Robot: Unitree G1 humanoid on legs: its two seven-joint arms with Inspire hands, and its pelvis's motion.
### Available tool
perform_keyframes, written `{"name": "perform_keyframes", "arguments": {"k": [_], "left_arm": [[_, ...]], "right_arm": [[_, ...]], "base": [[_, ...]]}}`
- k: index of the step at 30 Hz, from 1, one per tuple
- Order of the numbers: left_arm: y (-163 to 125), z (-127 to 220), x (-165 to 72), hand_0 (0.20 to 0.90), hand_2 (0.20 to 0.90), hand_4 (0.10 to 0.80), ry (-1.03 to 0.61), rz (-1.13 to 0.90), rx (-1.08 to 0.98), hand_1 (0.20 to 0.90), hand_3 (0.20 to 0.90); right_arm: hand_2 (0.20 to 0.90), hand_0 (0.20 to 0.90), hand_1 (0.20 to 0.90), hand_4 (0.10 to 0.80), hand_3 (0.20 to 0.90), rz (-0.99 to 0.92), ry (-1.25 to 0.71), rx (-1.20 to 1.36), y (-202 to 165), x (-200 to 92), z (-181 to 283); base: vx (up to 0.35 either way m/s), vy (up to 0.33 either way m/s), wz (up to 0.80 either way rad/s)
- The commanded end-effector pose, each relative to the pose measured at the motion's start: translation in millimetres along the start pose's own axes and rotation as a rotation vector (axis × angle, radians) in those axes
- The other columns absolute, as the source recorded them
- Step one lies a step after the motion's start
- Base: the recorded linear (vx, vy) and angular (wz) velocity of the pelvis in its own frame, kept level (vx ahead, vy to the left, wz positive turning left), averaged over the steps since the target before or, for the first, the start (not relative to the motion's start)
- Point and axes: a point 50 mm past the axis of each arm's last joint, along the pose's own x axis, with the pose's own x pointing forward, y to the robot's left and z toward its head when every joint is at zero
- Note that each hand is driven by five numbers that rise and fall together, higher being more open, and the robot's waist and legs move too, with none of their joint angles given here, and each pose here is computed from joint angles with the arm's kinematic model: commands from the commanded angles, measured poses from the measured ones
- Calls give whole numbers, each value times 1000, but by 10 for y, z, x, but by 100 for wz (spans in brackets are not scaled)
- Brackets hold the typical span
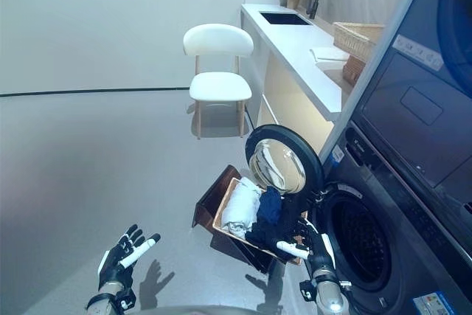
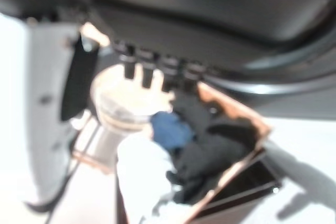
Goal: Pick up the clothes and place them into the washing machine
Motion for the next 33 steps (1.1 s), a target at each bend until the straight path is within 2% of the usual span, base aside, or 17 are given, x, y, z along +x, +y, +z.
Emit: {"name": "perform_keyframes", "arguments": {"k": [1, 17, 25, 33], "left_arm": [[-175, 452, 165, 900, 900, 800, -207, -68, 7, 900, 900], [-143, 435, 182, 900, 900, 800, -193, -46, -9, 900, 900], [-118, 455, 210, 900, 900, 800, -189, -35, -40, 900, 900], [-246, 451, 240, 900, 900, 800, -177, -80, -62, 900, 900]], "right_arm": [[900, 900, 900, 800, 900, -49, -241, 14, -113, 132, 500], [900, 900, 900, 800, 900, -50, -251, 16, -131, 118, 517], [900, 900, 900, 800, 900, -60, -283, -2, -229, 103, 569], [900, 900, 900, 800, 900, -125, -273, -13, -398, 97, 546]], "base": [[0, 0, 0], [-1, -24, 3], [9, -177, 10], [17, -88, 12]]}}
